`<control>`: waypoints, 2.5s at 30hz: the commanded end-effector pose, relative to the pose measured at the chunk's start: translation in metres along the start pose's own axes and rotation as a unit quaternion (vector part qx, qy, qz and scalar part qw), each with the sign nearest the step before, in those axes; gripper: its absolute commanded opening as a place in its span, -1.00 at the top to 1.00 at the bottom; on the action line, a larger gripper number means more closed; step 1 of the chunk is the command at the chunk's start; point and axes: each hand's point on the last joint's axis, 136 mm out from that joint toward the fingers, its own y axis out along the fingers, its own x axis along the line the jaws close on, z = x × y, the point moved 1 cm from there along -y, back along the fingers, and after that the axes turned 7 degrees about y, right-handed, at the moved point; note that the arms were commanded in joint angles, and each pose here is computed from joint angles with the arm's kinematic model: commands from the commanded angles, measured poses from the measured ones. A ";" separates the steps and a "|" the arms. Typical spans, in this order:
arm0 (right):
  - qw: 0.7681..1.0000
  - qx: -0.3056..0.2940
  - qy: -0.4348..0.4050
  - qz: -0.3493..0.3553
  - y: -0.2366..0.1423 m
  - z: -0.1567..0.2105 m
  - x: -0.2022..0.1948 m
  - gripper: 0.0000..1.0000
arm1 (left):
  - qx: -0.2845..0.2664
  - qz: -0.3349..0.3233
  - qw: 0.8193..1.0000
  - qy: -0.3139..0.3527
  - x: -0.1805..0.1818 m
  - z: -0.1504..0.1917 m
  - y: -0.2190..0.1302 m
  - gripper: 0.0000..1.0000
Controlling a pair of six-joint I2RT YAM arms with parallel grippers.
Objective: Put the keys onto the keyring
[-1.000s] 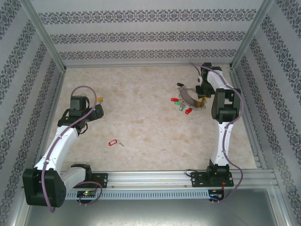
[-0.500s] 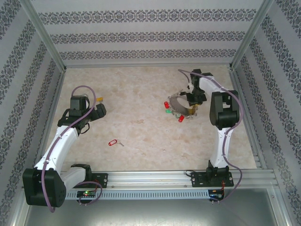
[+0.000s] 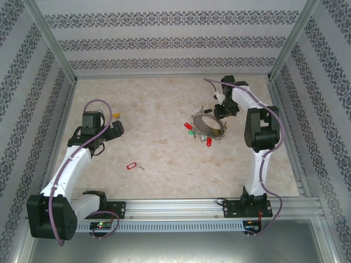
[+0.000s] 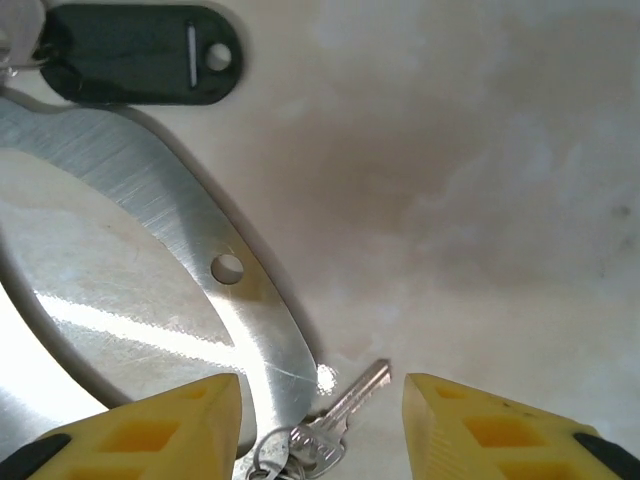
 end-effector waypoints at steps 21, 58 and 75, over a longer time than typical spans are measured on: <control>0.995 0.030 -0.084 0.038 0.010 0.002 0.017 0.51 | 0.003 0.008 1.000 -0.002 -0.004 -0.002 0.002 -0.99; 0.985 -0.140 -0.079 -0.058 -0.085 0.030 0.078 -0.02 | 0.041 0.359 0.929 0.086 -0.211 -0.040 0.014 -0.98; 0.994 0.002 -0.107 0.033 0.019 0.028 0.076 -0.11 | 0.086 0.312 0.944 0.065 -0.178 0.011 0.026 -0.98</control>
